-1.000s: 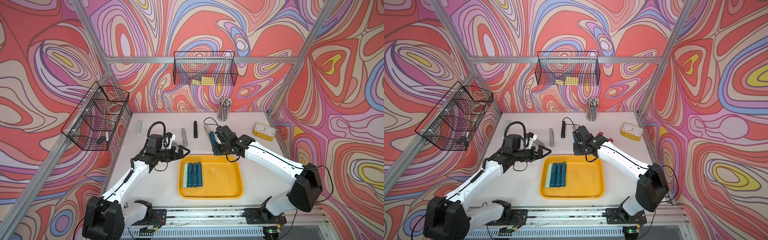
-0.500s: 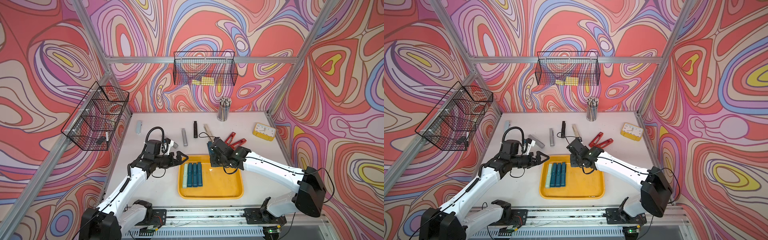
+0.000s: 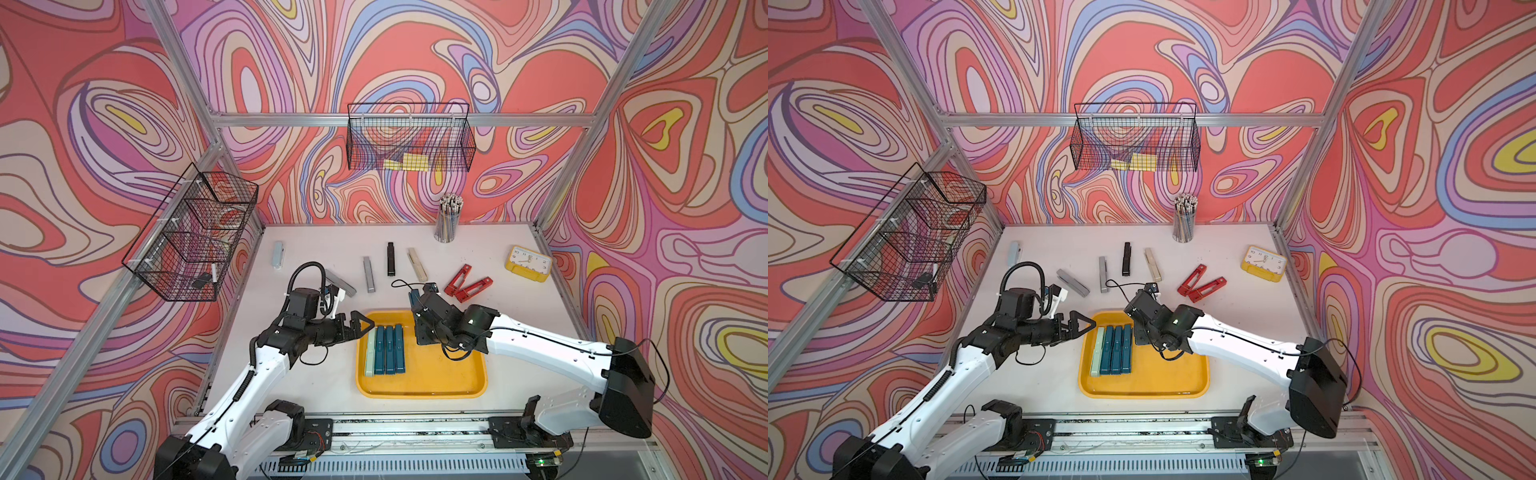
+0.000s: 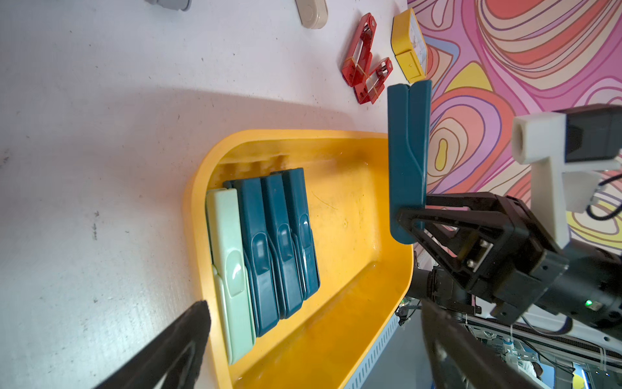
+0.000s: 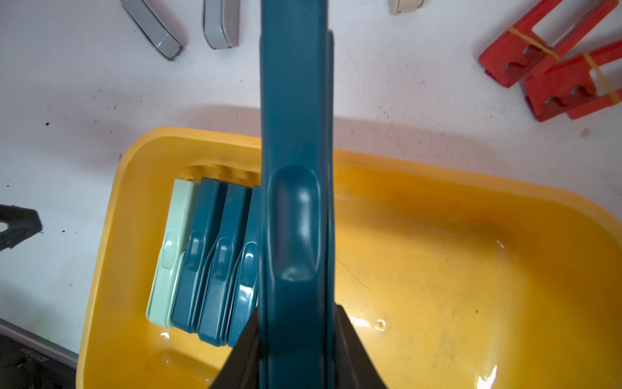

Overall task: Put the pruning pliers into the storage box
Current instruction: Place the pruning pliers in the storage box.

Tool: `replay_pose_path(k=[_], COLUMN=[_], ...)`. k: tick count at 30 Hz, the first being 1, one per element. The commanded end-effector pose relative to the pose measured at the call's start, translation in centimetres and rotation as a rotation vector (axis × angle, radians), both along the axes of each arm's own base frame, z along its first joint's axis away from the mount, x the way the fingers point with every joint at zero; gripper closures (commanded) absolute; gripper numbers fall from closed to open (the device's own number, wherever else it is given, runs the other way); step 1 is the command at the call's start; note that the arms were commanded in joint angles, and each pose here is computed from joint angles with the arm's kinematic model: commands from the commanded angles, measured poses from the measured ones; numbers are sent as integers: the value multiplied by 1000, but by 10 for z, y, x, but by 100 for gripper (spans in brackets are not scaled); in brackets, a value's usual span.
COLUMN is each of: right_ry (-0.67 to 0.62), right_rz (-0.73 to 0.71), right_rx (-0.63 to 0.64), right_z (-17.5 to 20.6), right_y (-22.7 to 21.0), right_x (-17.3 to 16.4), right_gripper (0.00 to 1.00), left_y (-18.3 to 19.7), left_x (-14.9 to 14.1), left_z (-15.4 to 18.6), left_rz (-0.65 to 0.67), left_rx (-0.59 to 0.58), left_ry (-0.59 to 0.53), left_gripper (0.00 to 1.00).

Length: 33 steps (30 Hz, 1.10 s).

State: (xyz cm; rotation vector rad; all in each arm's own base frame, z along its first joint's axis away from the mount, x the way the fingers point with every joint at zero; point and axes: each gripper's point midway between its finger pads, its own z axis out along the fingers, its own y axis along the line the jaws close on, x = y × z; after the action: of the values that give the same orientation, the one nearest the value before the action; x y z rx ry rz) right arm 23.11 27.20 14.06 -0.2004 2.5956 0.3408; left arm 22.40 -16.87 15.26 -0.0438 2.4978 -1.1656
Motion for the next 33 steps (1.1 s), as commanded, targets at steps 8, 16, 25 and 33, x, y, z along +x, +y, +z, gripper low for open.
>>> replay_pose_path(k=[8, 16, 25, 33], right_ry=[-17, 16, 37, 70], right_rz=[-31, -37, -67, -81], right_rx=[32, 20, 3, 4], right_z=[-4, -28, -43, -62], right_y=[5, 13, 8, 6], right_x=[-22, -34, -41, -48], right_gripper=[100, 100, 100, 100], left_y=[5, 5, 7, 8], left_x=[-13, -15, -16, -19], left_z=[-6, -7, -10, -12], left_rz=[16, 23, 49, 54], left_rx=[24, 13, 21, 17], left_ry=[49, 64, 85, 103], left_gripper=[1, 1, 1, 1])
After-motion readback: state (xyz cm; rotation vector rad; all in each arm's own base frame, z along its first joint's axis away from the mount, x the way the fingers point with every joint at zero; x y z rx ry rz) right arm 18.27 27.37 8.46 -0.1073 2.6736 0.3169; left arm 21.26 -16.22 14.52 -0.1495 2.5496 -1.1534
